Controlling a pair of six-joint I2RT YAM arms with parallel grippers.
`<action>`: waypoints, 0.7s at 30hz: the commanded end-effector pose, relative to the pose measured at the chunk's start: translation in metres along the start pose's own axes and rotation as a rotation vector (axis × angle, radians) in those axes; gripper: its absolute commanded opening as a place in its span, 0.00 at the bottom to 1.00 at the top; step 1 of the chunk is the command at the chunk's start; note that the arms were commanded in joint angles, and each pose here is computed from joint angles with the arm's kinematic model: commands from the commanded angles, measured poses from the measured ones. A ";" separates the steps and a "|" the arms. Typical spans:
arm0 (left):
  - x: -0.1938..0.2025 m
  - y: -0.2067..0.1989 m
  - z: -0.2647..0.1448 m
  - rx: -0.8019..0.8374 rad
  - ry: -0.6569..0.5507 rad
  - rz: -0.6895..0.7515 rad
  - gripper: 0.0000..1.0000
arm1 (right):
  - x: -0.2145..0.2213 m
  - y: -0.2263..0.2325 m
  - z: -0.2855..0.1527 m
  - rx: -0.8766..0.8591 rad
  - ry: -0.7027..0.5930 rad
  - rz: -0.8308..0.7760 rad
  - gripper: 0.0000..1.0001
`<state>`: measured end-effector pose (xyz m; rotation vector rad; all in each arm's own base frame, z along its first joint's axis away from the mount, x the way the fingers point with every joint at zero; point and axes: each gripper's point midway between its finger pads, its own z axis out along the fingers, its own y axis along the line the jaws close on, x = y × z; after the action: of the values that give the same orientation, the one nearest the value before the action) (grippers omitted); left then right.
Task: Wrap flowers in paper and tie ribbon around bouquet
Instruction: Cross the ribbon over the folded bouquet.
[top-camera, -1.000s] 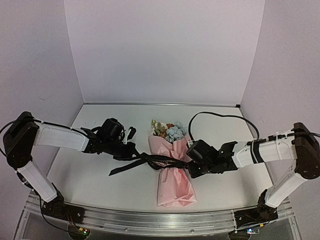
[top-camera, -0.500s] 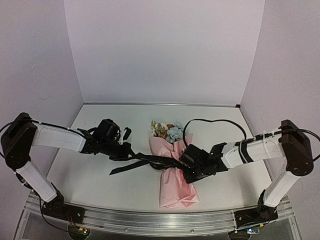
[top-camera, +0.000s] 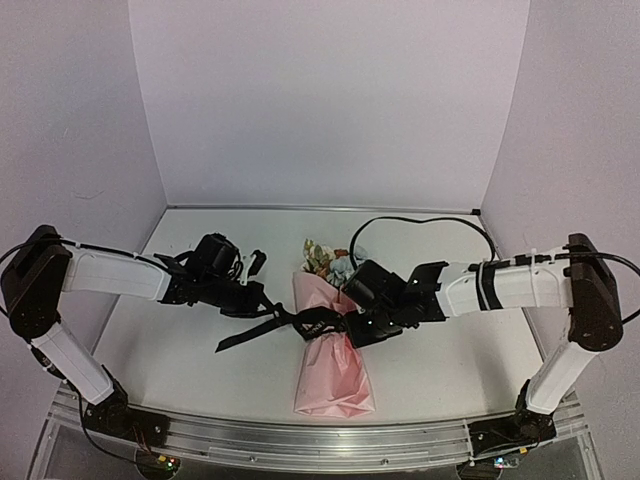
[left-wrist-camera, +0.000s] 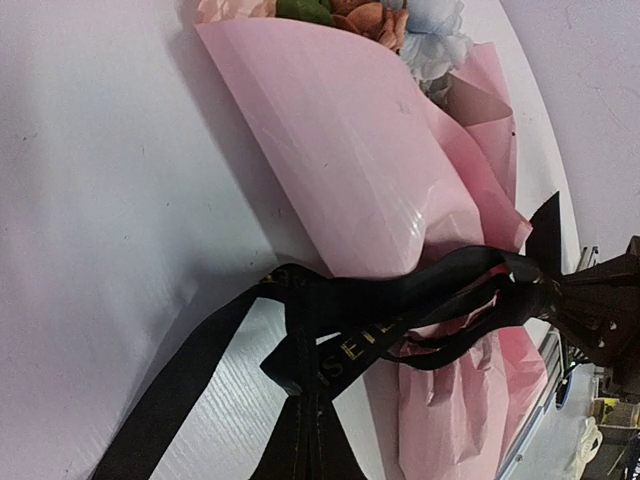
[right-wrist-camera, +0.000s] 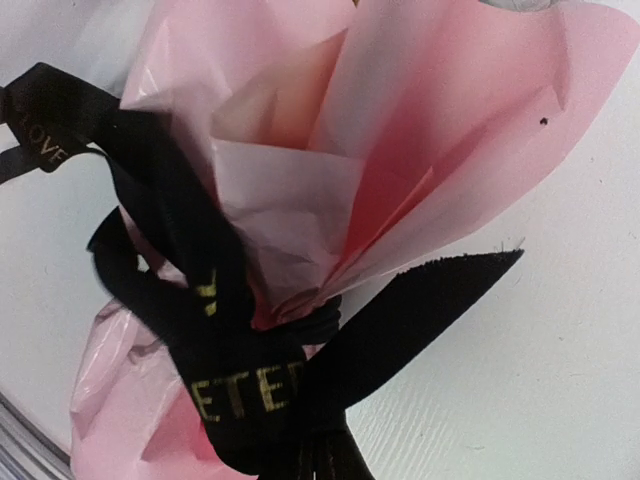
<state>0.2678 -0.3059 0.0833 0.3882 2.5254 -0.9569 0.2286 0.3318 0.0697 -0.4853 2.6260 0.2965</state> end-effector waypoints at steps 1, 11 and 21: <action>-0.028 -0.023 -0.010 0.059 -0.064 0.059 0.00 | -0.003 -0.001 -0.027 0.017 0.045 -0.029 0.00; -0.030 -0.030 -0.008 0.089 -0.051 0.068 0.00 | 0.008 0.015 -0.046 -0.046 0.147 -0.065 0.00; -0.030 -0.032 -0.005 0.104 -0.041 0.074 0.00 | 0.006 0.053 -0.062 -0.232 0.197 -0.081 0.30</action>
<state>0.2712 -0.3200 0.1024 0.4513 2.4735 -1.0273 0.1879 0.3443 0.1039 -0.6657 2.7841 0.4214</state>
